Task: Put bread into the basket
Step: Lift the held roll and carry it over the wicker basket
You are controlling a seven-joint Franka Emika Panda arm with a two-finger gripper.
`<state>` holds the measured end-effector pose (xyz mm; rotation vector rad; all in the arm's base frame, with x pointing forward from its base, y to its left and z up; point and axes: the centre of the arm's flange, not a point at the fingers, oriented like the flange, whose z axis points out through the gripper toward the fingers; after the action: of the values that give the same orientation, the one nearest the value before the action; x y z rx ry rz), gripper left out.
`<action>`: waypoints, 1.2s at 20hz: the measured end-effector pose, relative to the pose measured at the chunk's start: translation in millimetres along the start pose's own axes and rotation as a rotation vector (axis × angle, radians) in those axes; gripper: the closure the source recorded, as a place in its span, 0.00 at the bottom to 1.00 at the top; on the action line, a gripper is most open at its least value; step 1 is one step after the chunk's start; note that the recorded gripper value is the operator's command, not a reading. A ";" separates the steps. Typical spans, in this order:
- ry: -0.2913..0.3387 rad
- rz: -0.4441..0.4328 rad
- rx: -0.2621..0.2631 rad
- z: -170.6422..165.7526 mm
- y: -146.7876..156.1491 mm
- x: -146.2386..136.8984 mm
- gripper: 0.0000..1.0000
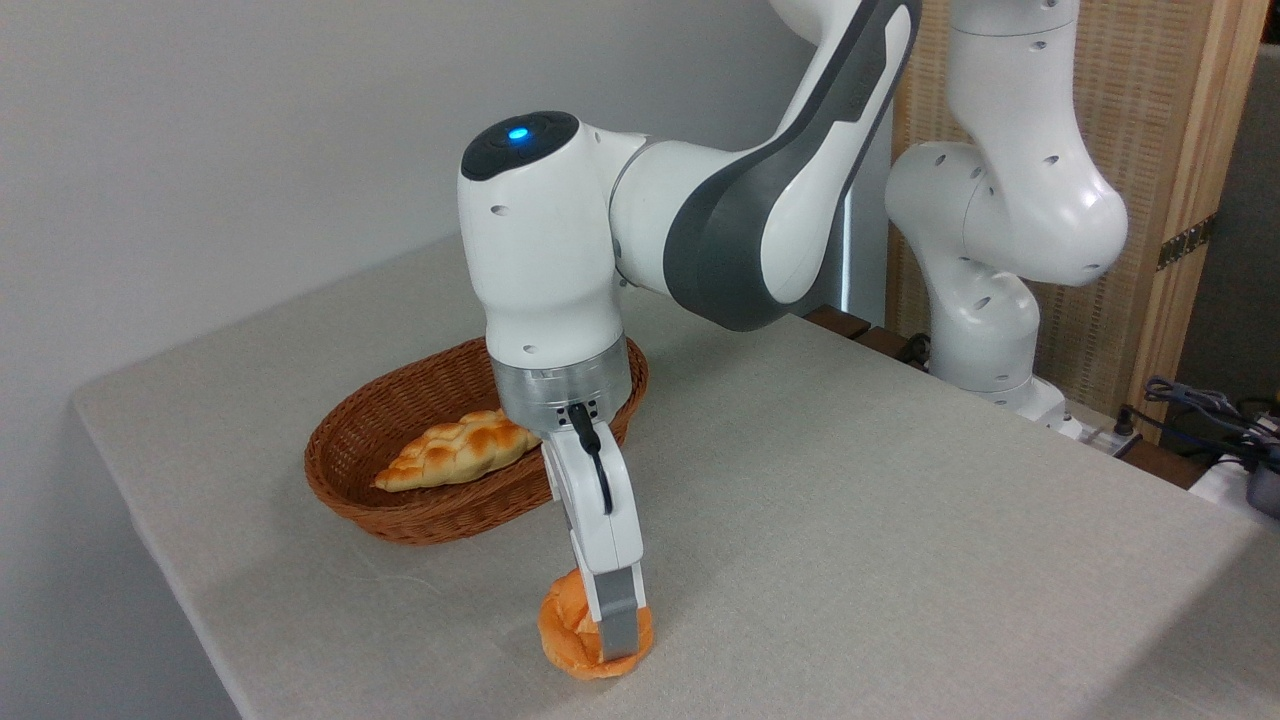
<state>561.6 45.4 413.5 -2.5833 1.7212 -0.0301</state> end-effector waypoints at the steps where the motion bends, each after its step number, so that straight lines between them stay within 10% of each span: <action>1: 0.000 0.000 0.000 0.0 0.0 0.0 0.81; 8: 0.087 -0.057 -0.021 -9.0 -2.1 4.7 0.84; 14: 0.109 -0.115 -0.147 -94.9 0.2 25.9 0.79; 24: -0.003 -0.009 -0.313 -113.3 107.1 163.4 0.64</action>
<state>521.6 -148.8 521.5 -2.7989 1.8457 0.2647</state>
